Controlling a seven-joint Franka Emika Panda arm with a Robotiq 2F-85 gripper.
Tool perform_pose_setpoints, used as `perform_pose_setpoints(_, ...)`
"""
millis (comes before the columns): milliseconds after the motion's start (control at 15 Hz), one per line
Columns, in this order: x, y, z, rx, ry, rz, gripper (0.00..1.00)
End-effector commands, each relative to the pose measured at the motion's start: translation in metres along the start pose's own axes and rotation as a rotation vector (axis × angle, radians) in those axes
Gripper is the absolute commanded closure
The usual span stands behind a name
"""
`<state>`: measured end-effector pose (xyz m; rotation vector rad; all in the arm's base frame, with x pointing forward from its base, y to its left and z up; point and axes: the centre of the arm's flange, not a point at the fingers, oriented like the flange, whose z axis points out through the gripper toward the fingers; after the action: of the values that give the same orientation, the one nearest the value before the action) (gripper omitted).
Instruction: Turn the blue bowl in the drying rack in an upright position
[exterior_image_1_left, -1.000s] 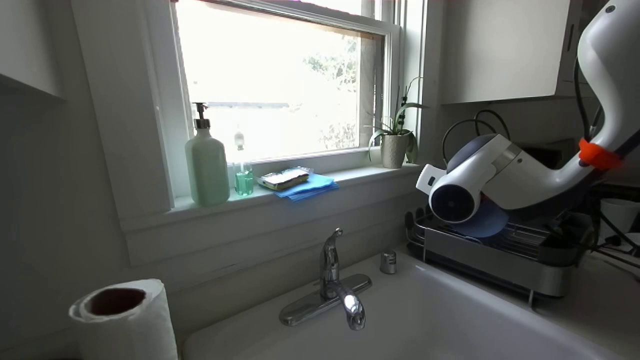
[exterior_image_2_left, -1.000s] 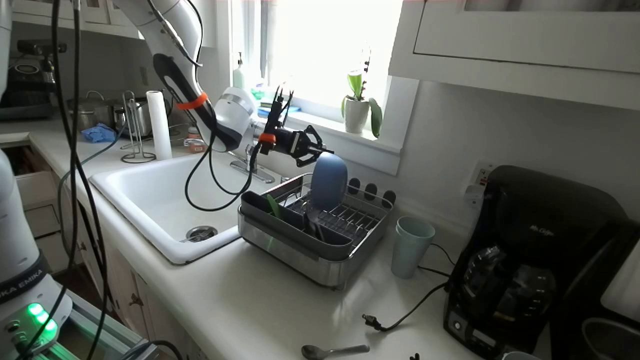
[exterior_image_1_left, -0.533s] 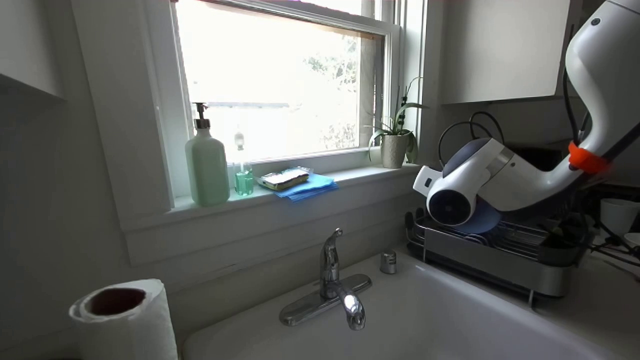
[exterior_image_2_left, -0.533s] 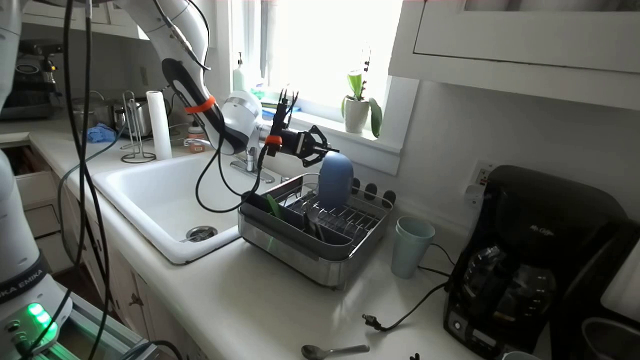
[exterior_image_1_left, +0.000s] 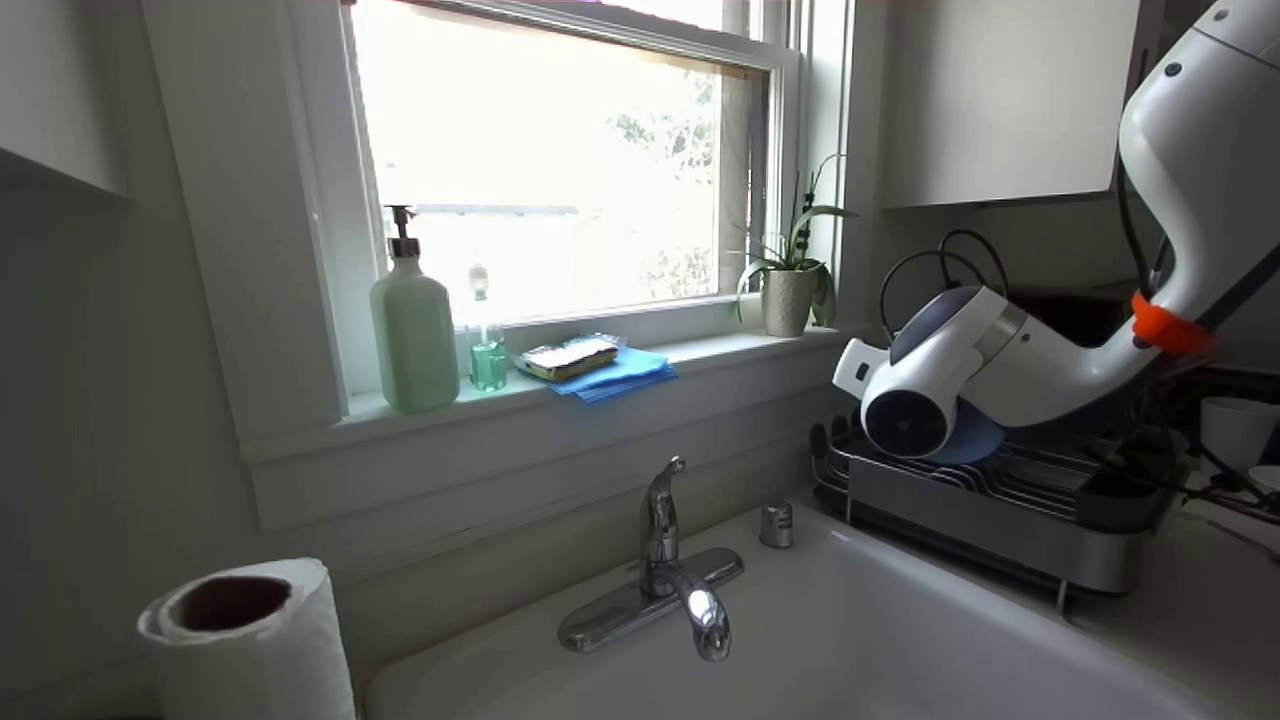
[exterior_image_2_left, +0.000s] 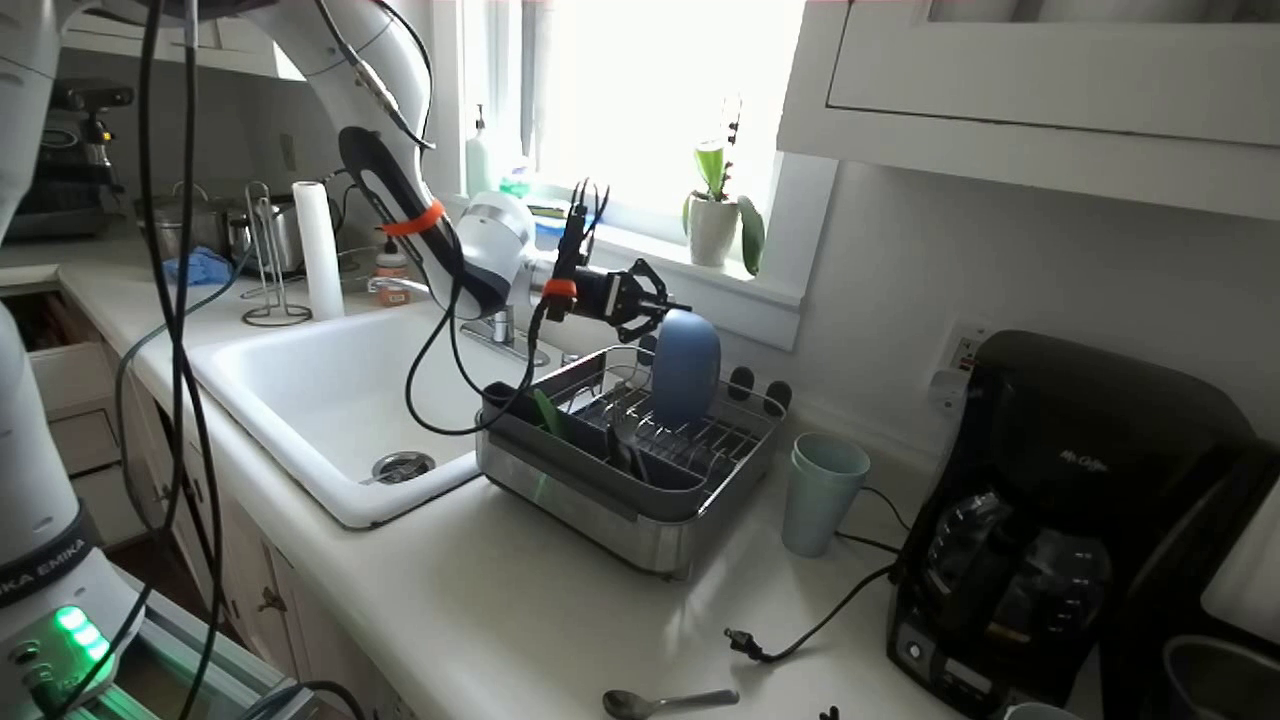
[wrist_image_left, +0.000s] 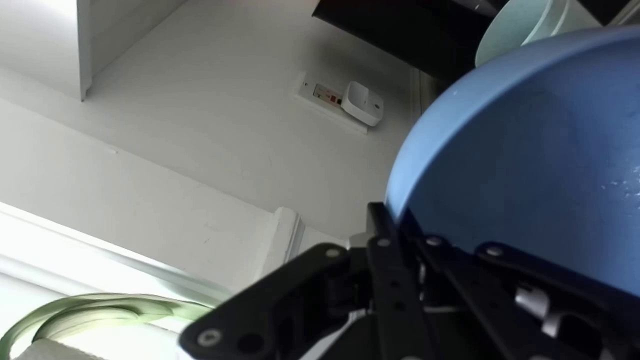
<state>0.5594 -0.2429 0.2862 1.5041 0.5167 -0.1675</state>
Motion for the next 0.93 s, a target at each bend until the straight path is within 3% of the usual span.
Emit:
perform_pose_setpoints(0,0.003,0.0,0.003,-0.003,0.005,0.005,0.99)
perform_pose_setpoints(733,0.012,-0.008,-0.018,0.001,0.008,-0.021,0.99)
perform_pose_setpoints(800,0.013,-0.009,-0.019,0.0,0.007,-0.022,0.93)
perform_pose_setpoints(867,0.014,-0.009,-0.02,-0.003,0.006,-0.024,0.77)
